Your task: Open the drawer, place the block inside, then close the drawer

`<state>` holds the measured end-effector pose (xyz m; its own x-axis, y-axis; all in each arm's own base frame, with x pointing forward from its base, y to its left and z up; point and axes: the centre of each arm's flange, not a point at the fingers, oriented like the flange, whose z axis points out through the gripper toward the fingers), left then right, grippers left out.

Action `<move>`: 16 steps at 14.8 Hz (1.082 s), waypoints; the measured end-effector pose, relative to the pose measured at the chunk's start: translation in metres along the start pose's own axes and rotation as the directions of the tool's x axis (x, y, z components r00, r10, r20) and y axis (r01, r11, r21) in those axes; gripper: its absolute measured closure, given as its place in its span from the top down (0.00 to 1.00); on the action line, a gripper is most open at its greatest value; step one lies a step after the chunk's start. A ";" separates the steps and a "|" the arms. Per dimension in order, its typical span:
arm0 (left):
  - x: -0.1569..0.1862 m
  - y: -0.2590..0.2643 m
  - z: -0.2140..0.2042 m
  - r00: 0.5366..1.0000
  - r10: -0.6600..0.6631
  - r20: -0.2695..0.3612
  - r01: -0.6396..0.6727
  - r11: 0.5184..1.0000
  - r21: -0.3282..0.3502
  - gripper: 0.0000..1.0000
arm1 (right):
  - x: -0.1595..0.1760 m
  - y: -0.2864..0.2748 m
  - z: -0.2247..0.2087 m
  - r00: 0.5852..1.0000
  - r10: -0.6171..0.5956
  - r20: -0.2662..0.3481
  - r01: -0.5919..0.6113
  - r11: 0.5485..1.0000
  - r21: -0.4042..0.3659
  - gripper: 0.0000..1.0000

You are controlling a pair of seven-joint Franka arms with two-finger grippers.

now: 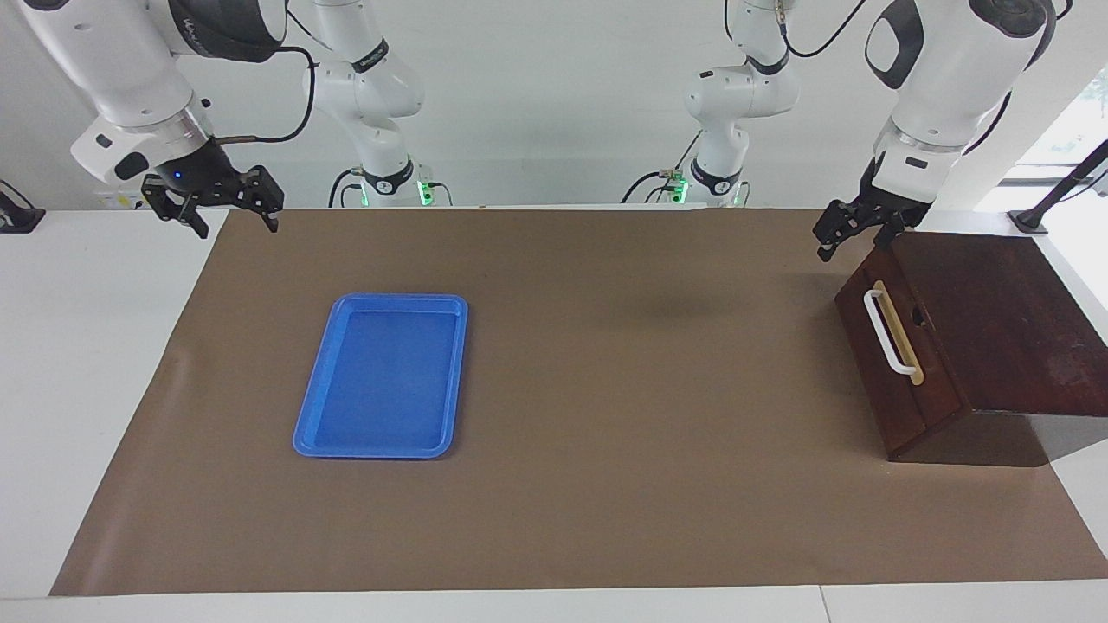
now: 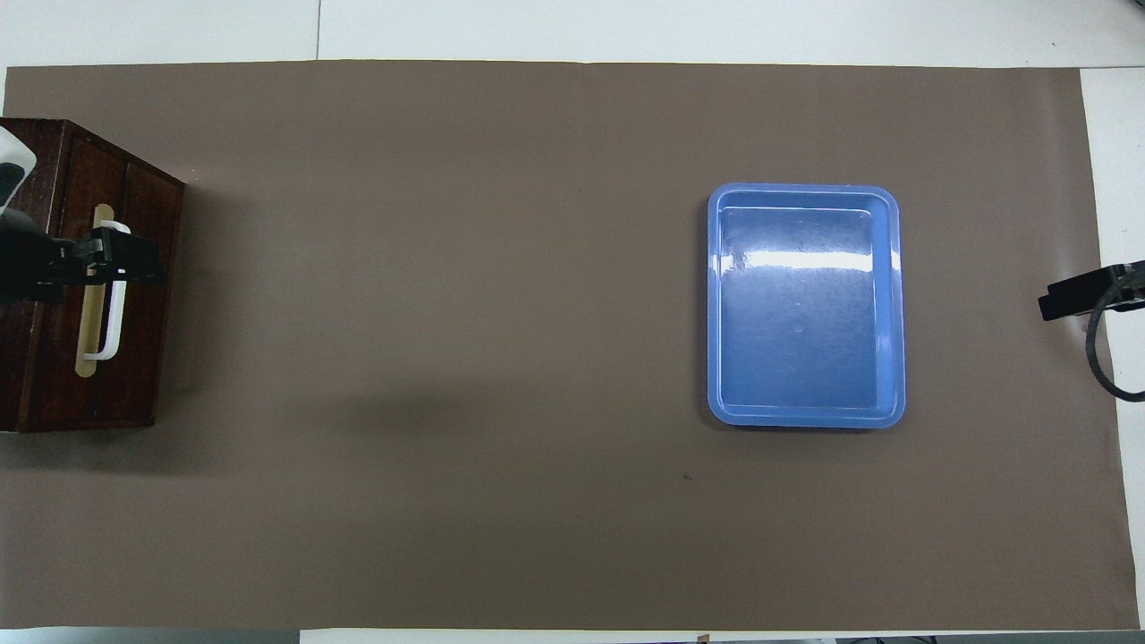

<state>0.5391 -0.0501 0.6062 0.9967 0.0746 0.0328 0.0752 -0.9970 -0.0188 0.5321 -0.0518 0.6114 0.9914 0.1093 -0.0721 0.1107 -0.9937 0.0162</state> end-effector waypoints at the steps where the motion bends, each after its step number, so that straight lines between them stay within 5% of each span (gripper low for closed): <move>1: 0.001 0.000 -0.004 1.000 0.026 0.011 -0.026 1.000 0.001 1.00 | 0.000 0.000 0.000 1.000 0.000 0.000 0.000 1.000 0.000 1.00; 16: 0.008 0.005 0.010 0.978 0.195 0.075 -0.194 0.981 -0.022 1.00 | 0.000 0.000 0.000 1.000 0.000 0.000 0.000 1.000 0.000 1.00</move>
<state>0.5475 -0.0544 0.5962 0.9917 -0.1195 -0.0466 -0.1198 -0.9928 -0.0023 0.5321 -0.0518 0.6114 0.9914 0.1093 -0.0721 0.1108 -0.9937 0.0162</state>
